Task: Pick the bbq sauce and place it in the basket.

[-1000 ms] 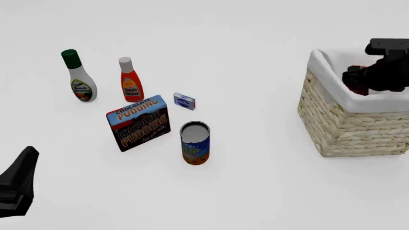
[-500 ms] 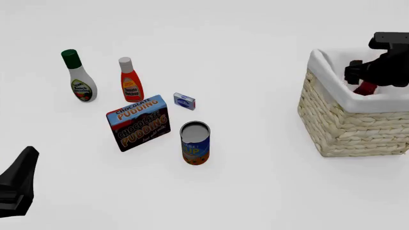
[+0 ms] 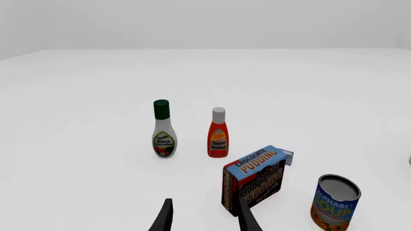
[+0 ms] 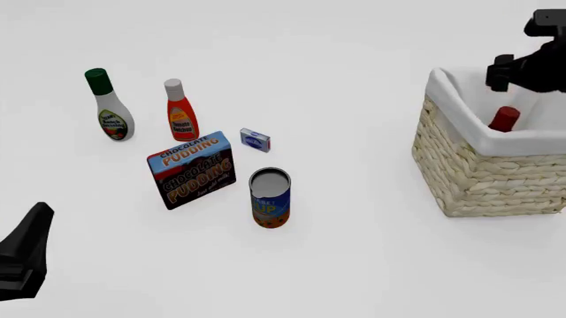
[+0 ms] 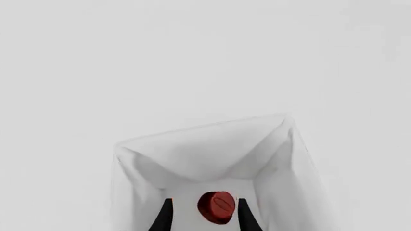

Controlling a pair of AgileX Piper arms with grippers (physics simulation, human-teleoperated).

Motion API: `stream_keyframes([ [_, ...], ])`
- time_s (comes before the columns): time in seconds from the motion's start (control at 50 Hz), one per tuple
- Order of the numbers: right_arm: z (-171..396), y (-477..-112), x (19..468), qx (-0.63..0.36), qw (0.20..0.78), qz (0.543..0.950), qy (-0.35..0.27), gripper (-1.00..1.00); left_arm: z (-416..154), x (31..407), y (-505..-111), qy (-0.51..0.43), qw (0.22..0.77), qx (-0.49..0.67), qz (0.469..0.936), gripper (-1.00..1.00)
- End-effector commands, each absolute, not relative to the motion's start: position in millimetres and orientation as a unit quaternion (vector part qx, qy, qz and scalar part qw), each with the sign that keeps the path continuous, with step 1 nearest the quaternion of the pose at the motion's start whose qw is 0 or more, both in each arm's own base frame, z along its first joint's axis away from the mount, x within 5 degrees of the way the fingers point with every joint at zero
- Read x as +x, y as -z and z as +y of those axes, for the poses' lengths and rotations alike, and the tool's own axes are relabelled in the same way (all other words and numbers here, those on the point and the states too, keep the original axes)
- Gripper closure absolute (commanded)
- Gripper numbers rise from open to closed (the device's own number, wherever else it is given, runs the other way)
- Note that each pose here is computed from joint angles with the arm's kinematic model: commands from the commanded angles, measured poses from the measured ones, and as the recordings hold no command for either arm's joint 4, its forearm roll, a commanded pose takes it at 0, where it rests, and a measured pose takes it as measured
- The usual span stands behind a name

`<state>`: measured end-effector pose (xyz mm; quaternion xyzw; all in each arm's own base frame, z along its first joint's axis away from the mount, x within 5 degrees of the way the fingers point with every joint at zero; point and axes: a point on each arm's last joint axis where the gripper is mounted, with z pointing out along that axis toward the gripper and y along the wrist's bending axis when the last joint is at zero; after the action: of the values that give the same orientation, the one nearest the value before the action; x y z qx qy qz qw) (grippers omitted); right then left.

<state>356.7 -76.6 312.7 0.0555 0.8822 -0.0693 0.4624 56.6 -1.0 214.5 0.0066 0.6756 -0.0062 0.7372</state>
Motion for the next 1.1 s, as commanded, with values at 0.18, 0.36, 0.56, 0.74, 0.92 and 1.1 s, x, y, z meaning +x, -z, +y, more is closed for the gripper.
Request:
stream_keyframes([
  [0.18, -66, -351, 345, 0.040, 0.487, 0.870, 0.071, -1.00, -1, 57, -214, 0.006, 0.737, 0.007, 0.676, -1.00],
  [0.36, -62, -369, 337, 0.034, 0.501, 0.862, 0.072, -1.00, -1, 57, -214, 0.006, 0.737, 0.007, 0.676, -1.00],
  [0.56, -57, -385, 329, 0.030, 0.516, 0.853, 0.071, -1.00, -1, 57, -214, 0.006, 0.737, 0.007, 0.676, -1.00],
  [0.74, -49, -394, 325, 0.024, 0.527, 0.847, 0.063, -1.00, -1, 57, -214, 0.006, 0.737, 0.007, 0.676, -1.00],
  [0.92, -36, -418, 311, 0.015, 0.554, 0.831, 0.054, -1.00, -1, 57, -214, 0.006, 0.737, 0.007, 0.676, -1.00],
  [1.1, -22, -435, 298, 0.003, 0.577, 0.816, 0.041, -1.00, -1, 57, -214, 0.006, 0.737, 0.007, 0.676, -1.00],
])
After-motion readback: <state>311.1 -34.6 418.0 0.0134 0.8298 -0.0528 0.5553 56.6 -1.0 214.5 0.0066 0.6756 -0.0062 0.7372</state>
